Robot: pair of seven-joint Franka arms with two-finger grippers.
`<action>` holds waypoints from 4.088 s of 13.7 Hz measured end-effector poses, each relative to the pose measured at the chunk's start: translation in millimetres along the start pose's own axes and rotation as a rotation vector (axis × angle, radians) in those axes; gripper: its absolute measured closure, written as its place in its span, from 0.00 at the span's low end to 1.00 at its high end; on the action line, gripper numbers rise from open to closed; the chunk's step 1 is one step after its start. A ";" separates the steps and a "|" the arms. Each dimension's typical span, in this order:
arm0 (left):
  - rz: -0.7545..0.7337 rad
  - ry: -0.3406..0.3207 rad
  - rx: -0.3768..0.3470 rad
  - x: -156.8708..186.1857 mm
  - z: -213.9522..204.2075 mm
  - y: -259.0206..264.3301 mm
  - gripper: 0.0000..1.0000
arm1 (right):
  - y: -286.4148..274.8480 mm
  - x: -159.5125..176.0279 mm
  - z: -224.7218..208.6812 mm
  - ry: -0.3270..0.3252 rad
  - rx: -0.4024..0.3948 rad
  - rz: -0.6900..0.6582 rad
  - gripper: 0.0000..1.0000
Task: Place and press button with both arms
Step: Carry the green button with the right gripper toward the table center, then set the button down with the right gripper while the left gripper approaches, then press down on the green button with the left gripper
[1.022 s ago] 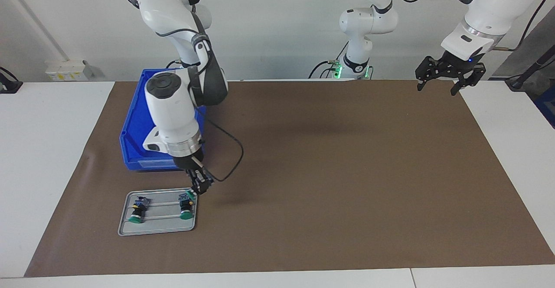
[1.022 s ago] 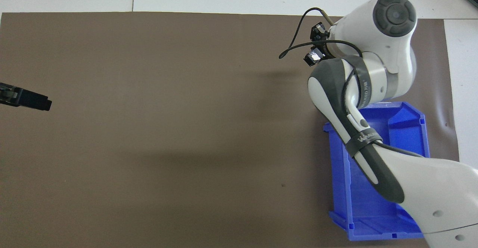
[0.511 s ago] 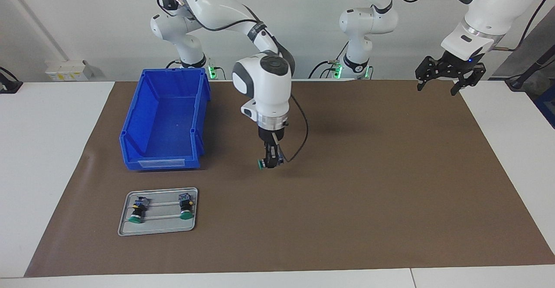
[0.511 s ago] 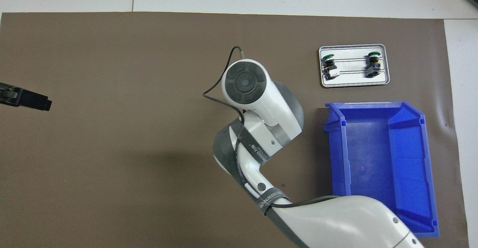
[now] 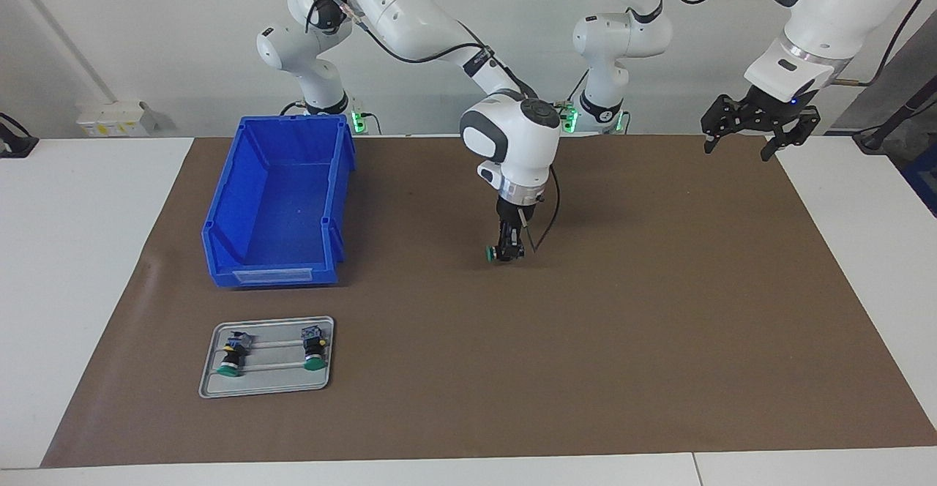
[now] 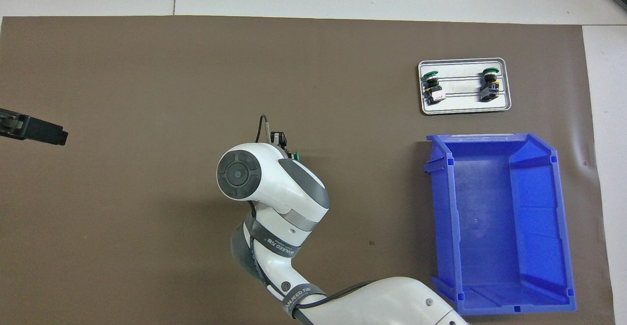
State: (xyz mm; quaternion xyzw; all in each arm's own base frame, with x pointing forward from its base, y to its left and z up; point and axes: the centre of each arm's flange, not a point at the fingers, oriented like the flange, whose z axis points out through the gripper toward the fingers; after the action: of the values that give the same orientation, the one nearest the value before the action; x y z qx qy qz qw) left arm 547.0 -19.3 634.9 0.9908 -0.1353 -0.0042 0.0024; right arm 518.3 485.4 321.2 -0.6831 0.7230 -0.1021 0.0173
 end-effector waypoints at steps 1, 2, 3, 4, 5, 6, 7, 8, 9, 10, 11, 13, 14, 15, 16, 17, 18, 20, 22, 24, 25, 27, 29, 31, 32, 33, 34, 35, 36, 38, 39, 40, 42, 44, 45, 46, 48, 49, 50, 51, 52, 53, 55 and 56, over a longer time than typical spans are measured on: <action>0.000 0.000 0.000 0.0 0.0 0.0 0.00 | 6.2 -1.6 4.8 0.008 -0.008 -0.005 0.59; 0.000 0.000 0.000 0.0 0.0 0.0 0.00 | 12.8 -2.6 10.9 0.016 -0.016 -0.012 0.59; 0.000 0.000 0.000 0.0 0.0 0.0 0.00 | 18.8 -3.9 16.2 0.018 -0.020 -0.019 0.59; 0.000 0.000 0.000 0.0 0.0 0.0 0.00 | 25.0 -6.3 20.2 0.019 -0.022 -0.021 0.59; 0.000 0.000 0.000 0.0 0.0 0.0 0.00 | 28.6 -8.0 21.6 0.019 -0.023 -0.022 0.52; 0.000 -0.002 -0.001 -0.2 0.2 0.3 0.00 | 29.4 -8.9 21.3 0.015 -0.019 -0.024 0.42; 0.003 -0.014 -0.003 -1.3 1.2 1.8 0.00 | 28.9 -9.3 19.6 0.011 -0.015 -0.026 0.33; 0.007 -0.033 -0.008 -3.2 2.5 4.4 0.00 | 28.8 -9.6 16.4 0.009 -0.009 -0.040 0.20; 0.013 -0.042 -0.010 -3.8 2.9 7.8 0.00 | 28.2 -9.8 11.3 0.007 0.002 -0.074 0.10; 0.021 -0.040 -0.009 -3.0 2.4 11.9 0.00 | 25.4 -8.4 3.4 0.002 0.016 -0.115 0.00; 0.039 -0.034 -0.007 -1.4 1.7 17.1 0.00 | 18.8 -3.5 -8.3 -0.006 0.031 -0.160 0.00; 0.112 -0.016 -0.003 4.2 1.3 33.9 0.00 | -9.0 22.6 -43.0 -0.031 0.071 -0.245 0.00; 0.157 -0.007 -0.001 7.2 2.1 43.3 0.00 | -27.4 43.6 -63.4 -0.041 0.094 -0.283 0.00; 0.206 -0.001 0.001 9.9 3.9 53.3 0.00 | -46.0 68.3 -82.6 -0.045 0.115 -0.321 0.00; 0.261 0.003 0.002 12.5 7.2 64.0 0.00 | -62.1 94.0 -98.5 -0.044 0.130 -0.360 0.00; 0.316 0.009 0.002 15.4 12.3 76.2 0.00 | -75.0 119.4 -110.3 -0.040 0.139 -0.407 0.00; 0.362 0.022 -0.004 18.6 18.9 89.7 0.00 | -85.2 144.2 -116.9 -0.030 0.131 -0.471 0.00; 0.455 0.067 -0.025 24.5 35.8 115.5 0.00 | -100.8 189.2 -123.1 -0.027 0.089 -0.611 0.00; 0.568 0.084 -0.038 24.8 51.8 137.1 0.00 | -118.7 239.6 -133.4 -0.069 0.062 -0.705 0.00; 0.676 0.097 -0.069 23.0 65.5 157.9 0.00 | -135.0 308.4 -151.5 -0.114 0.047 -0.794 0.00; 0.734 0.110 -0.080 23.1 72.3 166.3 0.01 | -139.4 343.9 -161.7 -0.128 0.042 -0.834 0.00; 0.820 0.134 -0.084 23.1 89.1 192.3 0.01 | -141.0 407.2 -179.8 -0.138 0.031 -0.917 0.00; 0.873 0.145 -0.081 21.5 111.5 223.1 0.01 | -135.1 454.5 -193.9 -0.143 0.011 -1.034 0.00; 0.908 0.153 -0.078 23.7 140.0 247.5 0.01 | -127.0 483.8 -203.4 -0.156 -0.010 -1.169 0.00; 0.921 0.159 -0.075 26.4 156.6 257.7 0.01 | -123.3 496.6 -207.4 -0.166 -0.018 -1.224 0.00; 0.933 0.170 -0.071 29.0 174.2 267.6 0.01 | -119.9 511.1 -213.4 -0.179 -0.022 -1.261 0.00; 0.943 0.182 -0.066 30.2 192.3 276.3 0.01 | -116.5 526.9 -223.6 -0.190 -0.022 -1.293 0.00; 0.951 0.187 -0.062 29.6 207.7 282.0 0.01 | -113.4 538.5 -235.5 -0.193 -0.021 -1.324 0.00; 0.960 0.184 -0.062 28.3 220.9 287.4 0.01 | -110.7 543.2 -245.8 -0.193 -0.022 -1.350 0.00; 0.973 0.179 -0.061 29.4 241.1 296.1 0.00 | -107.9 537.9 -254.8 -0.195 -0.024 -1.379 0.00; 0.983 0.185 -0.059 30.7 249.1 302.2 0.02 | -107.2 534.0 -254.5 -0.197 -0.032 -1.394 0.00; 0.994 0.187 -0.058 31.2 258.1 310.0 0.00 | -105.3 531.9 -253.4 -0.200 -0.052 -1.418 0.00; 1.021 0.175 -0.060 30.2 278.3 324.7 0.00 | -102.4 532.2 -255.9 -0.205 -0.084 -1.448 0.00; 1.051 0.157 -0.062 29.9 299.9 334.4 0.00 | -102.9 531.1 -261.7 -0.199 -0.077 -1.454 0.00; 1.063 0.151 -0.062 30.4 310.8 338.3 0.00 | -102.9 530.4 -262.3 -0.199 -0.076 -1.455 0.00; 1.071 0.153 -0.060 31.6 319.3 341.4 0.00 | -103.0 530.0 -261.7 -0.199 -0.077 -1.456 0.00; 1.078 0.172 -0.053 35.8 326.4 344.9 0.00 | -103.0 529.5 -259.2 -0.203 -0.081 -1.456 0.00; 1.081 0.175 -0.052 37.9 327.0 346.0 0.00 | -102.9 528.9 -258.7 -0.204 -0.082 -1.457 0.00; 1.087 0.177 -0.052 38.8 327.3 347.9 0.00 | -102.8 528.5 -258.6 -0.204 -0.082 -1.458 0.00; 1.094 0.180 -0.052 38.6 328.4 351.7 0.00 | -102.8 528.4 -258.5 -0.204 -0.082 -1.458 0.00; 1.100 0.188 -0.050 38.3 330.4 356.2 0.00 | -102.8 528.5 -258.4 -0.204 -0.082 -1.458 0.00; 1.105 0.191 -0.049 37.9 333.4 359.7 0.00 | -102.8 528.6 -258.3 -0.204 -0.082 -1.458 0.00; 1.113 0.187 -0.050 36.2 339.0 364.4 0.02 | -102.8 528.6 -258.3 -0.205 -0.082 -1.458 0.00; 1.114 0.184 -0.051 36.0 340.6 364.8 0.02 | -102.8 528.5 -258.2 -0.205 -0.083 -1.458 0.00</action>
State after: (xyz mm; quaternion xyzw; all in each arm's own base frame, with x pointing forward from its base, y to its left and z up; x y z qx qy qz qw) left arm 480.9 -381.6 296.2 0.7657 -0.6368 0.0810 0.0397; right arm 542.0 -11.3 651.9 -0.9964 0.0833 0.0038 -0.0133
